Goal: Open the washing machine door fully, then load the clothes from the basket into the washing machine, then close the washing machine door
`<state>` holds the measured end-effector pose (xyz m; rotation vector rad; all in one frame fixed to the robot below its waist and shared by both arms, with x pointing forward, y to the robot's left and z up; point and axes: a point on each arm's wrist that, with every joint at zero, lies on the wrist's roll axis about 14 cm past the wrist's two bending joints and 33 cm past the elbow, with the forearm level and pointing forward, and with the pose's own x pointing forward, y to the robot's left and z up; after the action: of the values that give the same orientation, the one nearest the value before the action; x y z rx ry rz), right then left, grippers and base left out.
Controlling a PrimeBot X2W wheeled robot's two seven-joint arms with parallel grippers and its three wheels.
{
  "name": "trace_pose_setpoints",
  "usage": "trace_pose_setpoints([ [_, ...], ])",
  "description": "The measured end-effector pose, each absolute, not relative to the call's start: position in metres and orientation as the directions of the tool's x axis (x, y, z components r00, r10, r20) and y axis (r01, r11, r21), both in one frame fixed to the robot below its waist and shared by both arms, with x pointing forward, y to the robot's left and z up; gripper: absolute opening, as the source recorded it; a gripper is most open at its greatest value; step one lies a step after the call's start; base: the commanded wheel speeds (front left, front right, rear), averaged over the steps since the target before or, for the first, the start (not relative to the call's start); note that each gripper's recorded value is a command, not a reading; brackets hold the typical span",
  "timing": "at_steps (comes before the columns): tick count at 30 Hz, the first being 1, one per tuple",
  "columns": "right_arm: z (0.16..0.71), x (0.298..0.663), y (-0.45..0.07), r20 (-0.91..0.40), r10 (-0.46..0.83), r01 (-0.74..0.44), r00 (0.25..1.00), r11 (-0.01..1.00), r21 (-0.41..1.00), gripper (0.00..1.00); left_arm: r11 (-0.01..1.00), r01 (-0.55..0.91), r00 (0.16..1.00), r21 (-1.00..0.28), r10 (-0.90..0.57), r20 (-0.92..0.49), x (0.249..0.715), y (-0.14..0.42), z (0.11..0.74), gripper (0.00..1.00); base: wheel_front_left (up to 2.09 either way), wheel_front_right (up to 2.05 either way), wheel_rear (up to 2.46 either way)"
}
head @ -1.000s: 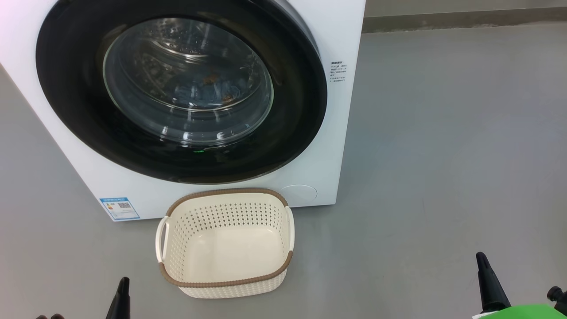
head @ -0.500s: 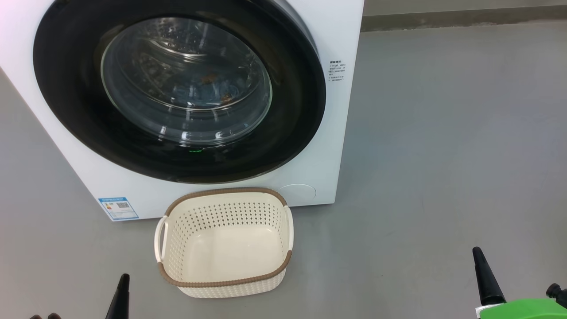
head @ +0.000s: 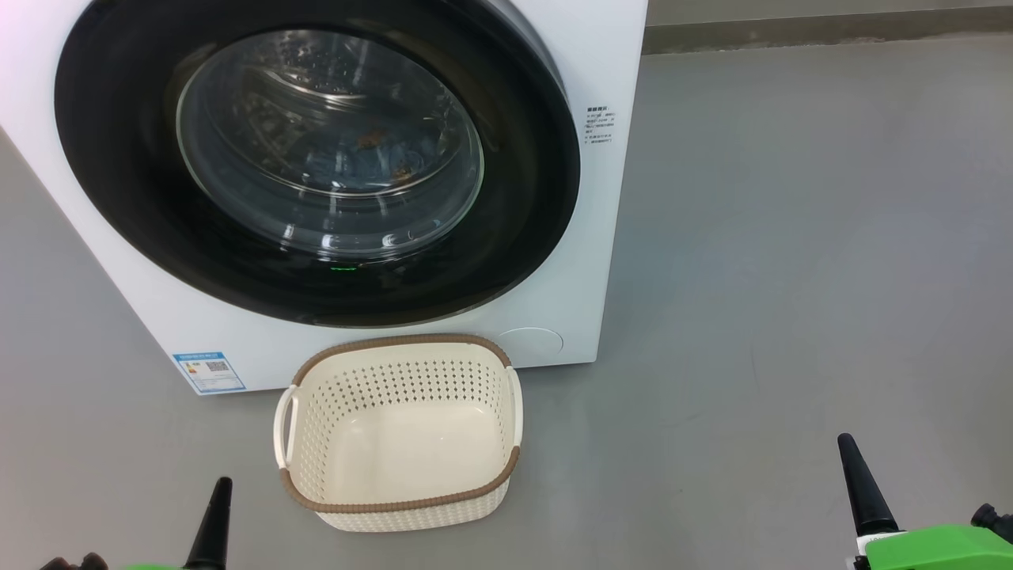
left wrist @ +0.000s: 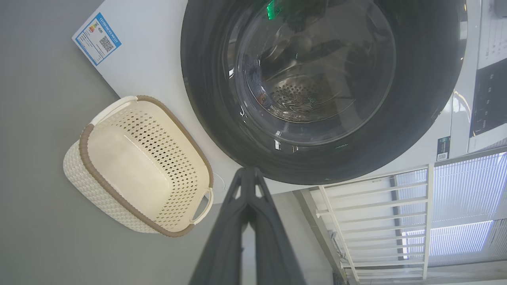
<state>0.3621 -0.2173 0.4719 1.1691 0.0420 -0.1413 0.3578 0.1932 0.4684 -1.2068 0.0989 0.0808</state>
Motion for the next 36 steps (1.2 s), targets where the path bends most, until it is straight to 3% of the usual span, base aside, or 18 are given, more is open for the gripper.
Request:
trace_pose_setpoints([
  [36, 0.483, 0.376, -0.209, -0.073, -0.037, 0.073, 0.997, 0.002, 0.997, 0.00, 0.004, -0.073, 0.997, -0.997, -0.027, -0.073, 0.377, 0.188, 0.483, 0.00, 0.00, 0.00, 0.00],
])
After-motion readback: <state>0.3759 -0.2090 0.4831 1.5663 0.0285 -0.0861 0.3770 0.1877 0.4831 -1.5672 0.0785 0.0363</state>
